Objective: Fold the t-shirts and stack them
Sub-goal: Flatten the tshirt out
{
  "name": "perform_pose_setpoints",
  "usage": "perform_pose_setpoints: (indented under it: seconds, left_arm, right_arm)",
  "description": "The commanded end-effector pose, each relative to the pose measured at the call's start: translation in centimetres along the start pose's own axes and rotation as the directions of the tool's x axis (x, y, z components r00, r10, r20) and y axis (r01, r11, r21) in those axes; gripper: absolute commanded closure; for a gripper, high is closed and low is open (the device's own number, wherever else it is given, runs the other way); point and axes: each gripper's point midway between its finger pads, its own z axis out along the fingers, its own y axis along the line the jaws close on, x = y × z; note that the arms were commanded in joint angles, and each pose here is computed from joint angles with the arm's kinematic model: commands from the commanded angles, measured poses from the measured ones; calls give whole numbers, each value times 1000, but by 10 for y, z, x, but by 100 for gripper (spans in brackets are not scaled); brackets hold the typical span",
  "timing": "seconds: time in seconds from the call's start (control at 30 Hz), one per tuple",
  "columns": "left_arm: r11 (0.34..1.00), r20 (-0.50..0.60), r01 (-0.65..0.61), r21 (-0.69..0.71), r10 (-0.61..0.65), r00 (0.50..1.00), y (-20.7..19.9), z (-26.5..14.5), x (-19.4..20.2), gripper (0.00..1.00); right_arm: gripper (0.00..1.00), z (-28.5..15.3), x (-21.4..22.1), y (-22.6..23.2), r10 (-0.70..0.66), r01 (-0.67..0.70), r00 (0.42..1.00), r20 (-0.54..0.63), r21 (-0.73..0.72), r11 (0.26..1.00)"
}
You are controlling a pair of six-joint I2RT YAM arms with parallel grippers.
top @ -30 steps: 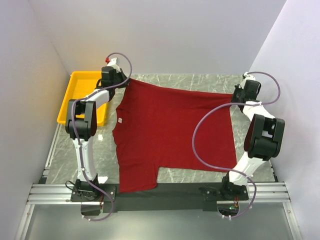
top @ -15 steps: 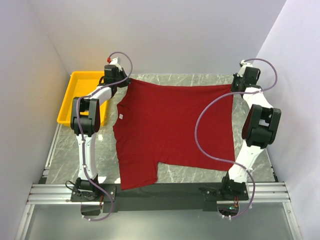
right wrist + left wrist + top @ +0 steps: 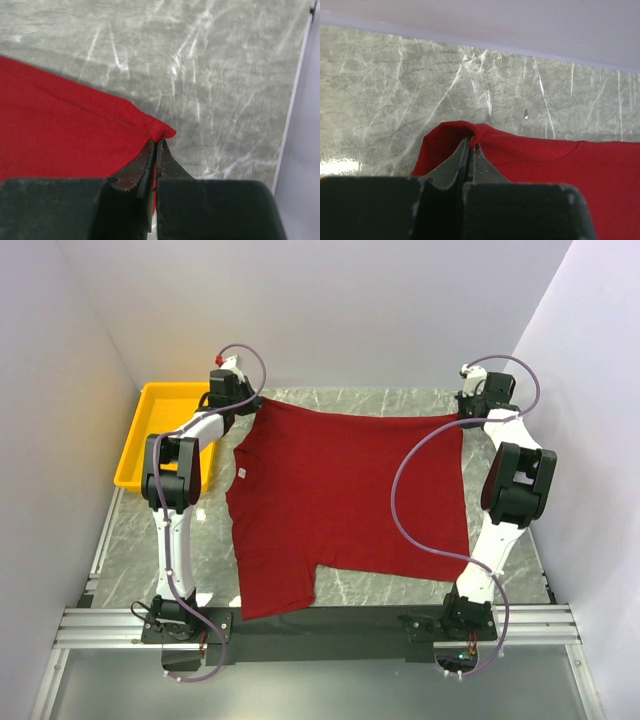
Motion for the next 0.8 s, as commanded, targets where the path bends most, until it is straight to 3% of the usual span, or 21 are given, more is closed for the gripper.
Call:
perform_pose_setpoints:
  seconds: [0.0, 0.53, 0.77]
  left_arm:
    - [999, 60, -42, 9, 42, 997, -5, -2, -16, 99]
    - [980, 101, -198, 14, 196, 975, -8, -9, -18, 99]
    - [974, 77, -225, 35, 222, 972, -14, -15, -12, 99]
  right_arm:
    - [100, 3, -17, 5, -66, 69, 995, 79, -36, 997]
    - [100, 15, -11, -5, -241, 250, 958, 154, -42, 967]
    - [100, 13, 0, 8, -397, 420, 901, 174, -126, 899]
